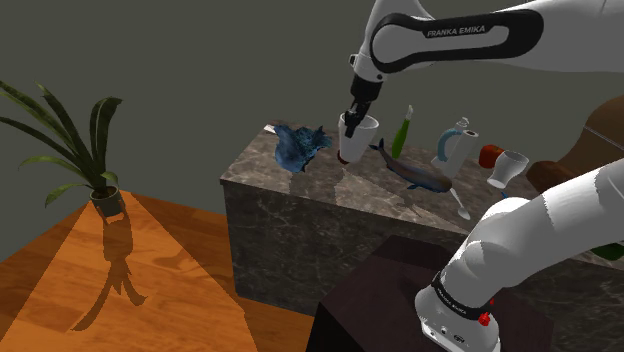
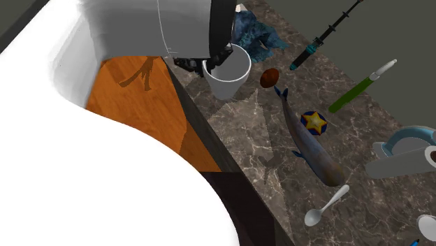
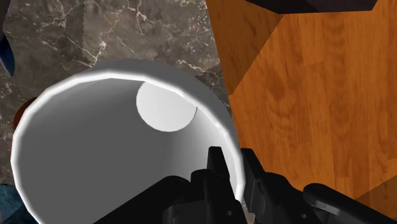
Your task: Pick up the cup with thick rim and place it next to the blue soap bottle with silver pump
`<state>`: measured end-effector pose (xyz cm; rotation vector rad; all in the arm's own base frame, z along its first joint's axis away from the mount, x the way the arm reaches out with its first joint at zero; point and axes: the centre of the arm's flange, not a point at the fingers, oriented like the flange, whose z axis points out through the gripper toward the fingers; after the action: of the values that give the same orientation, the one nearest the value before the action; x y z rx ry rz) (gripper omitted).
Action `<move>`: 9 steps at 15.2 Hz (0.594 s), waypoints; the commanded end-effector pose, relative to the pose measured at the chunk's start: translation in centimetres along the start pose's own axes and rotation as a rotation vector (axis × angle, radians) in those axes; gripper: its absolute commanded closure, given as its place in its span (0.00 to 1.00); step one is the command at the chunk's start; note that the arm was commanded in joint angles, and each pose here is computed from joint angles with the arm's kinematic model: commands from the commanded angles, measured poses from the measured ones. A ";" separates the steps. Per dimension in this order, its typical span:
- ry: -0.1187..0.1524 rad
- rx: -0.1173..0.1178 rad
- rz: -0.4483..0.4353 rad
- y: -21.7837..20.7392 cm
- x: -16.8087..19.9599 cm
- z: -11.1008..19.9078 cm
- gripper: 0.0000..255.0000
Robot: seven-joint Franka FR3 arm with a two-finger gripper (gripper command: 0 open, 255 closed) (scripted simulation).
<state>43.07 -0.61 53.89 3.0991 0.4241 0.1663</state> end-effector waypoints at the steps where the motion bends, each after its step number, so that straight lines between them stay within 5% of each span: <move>1: 0.000 0.000 0.000 0.0 0.1 -1.1 1.00; 9: 0.000 0.000 0.000 0.1 0.6 -5.3 1.00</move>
<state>43.07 -0.74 58.71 3.0990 0.4238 0.1665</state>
